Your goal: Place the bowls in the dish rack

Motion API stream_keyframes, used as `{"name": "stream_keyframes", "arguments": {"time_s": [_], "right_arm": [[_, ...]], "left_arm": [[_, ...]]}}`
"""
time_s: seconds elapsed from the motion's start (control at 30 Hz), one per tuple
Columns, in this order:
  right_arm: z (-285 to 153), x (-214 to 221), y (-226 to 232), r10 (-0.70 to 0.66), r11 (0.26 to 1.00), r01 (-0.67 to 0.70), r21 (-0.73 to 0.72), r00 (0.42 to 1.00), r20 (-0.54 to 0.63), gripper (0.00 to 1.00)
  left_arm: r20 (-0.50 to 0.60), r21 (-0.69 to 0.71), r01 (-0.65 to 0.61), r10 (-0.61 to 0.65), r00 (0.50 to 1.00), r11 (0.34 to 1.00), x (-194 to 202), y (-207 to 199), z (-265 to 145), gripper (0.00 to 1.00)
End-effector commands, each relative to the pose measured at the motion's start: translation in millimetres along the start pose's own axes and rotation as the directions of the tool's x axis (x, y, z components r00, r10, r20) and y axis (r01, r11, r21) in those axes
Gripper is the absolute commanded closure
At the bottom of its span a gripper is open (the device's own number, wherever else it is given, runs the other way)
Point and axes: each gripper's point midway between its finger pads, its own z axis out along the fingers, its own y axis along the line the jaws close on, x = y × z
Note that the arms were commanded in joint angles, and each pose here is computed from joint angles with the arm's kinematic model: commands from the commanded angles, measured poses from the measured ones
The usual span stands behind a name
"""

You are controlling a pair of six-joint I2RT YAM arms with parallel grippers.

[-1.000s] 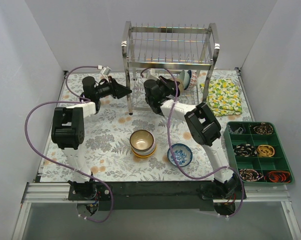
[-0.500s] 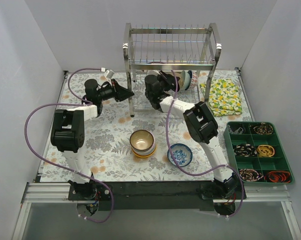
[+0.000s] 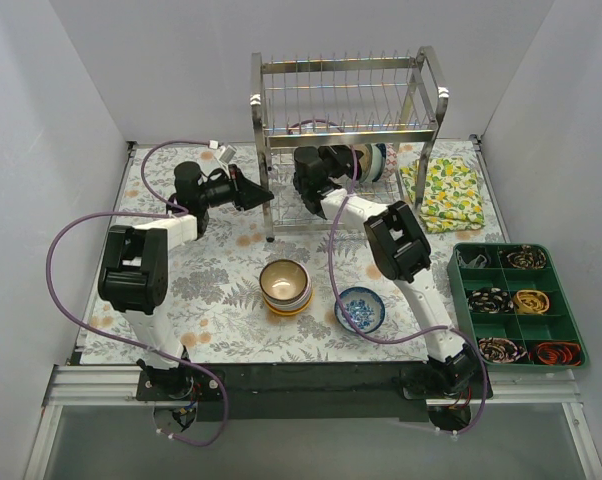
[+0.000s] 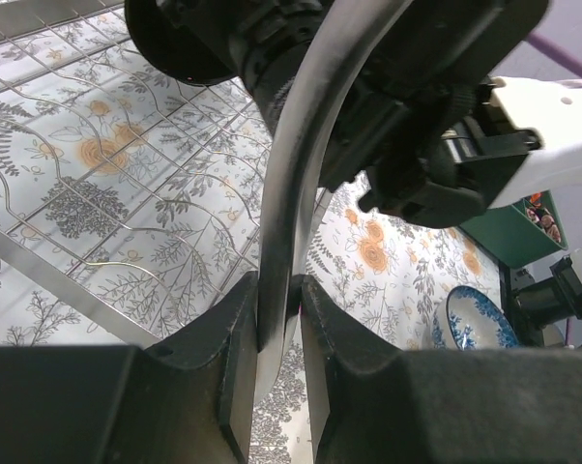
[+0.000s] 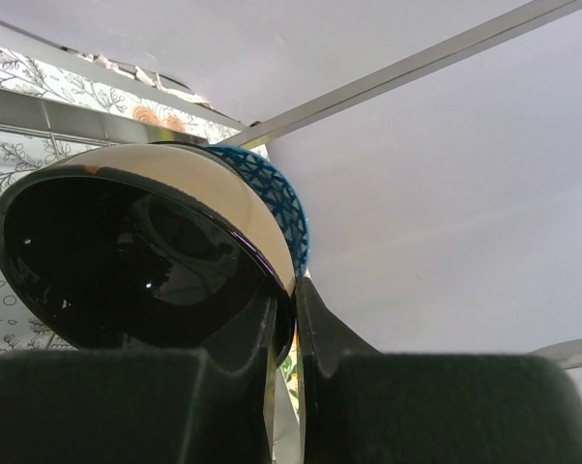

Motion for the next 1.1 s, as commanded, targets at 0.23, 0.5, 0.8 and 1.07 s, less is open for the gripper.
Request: {"name": "stream_keyframes", "arguments": {"time_s": [0.23,0.5,0.8,1.07], "right_arm": [[17,-17,-16,0.194,0.979,-0.193,0.070,0.981,-0.011,0.99],[16,-18,2,0.198,0.978,-0.197,0.066,0.980,-0.006,0.99],[-7,-34,14,0.216,0.976,-0.217,0.036,0.976,0.029,0.99],[-21,-34,26,0.184,0.983,-0.185,0.015,0.982,0.041,0.99]], "left_arm": [[-0.044,0.052,-0.010,0.012,0.999,0.999,7,-34,-10,1.00],[-0.050,0.047,-0.020,0.022,0.998,0.999,10,-36,-12,1.00],[-0.049,0.046,-0.026,0.028,0.998,0.999,11,-41,-15,1.00],[-0.044,0.045,-0.041,0.043,0.998,0.998,9,-43,-16,1.00]]}}
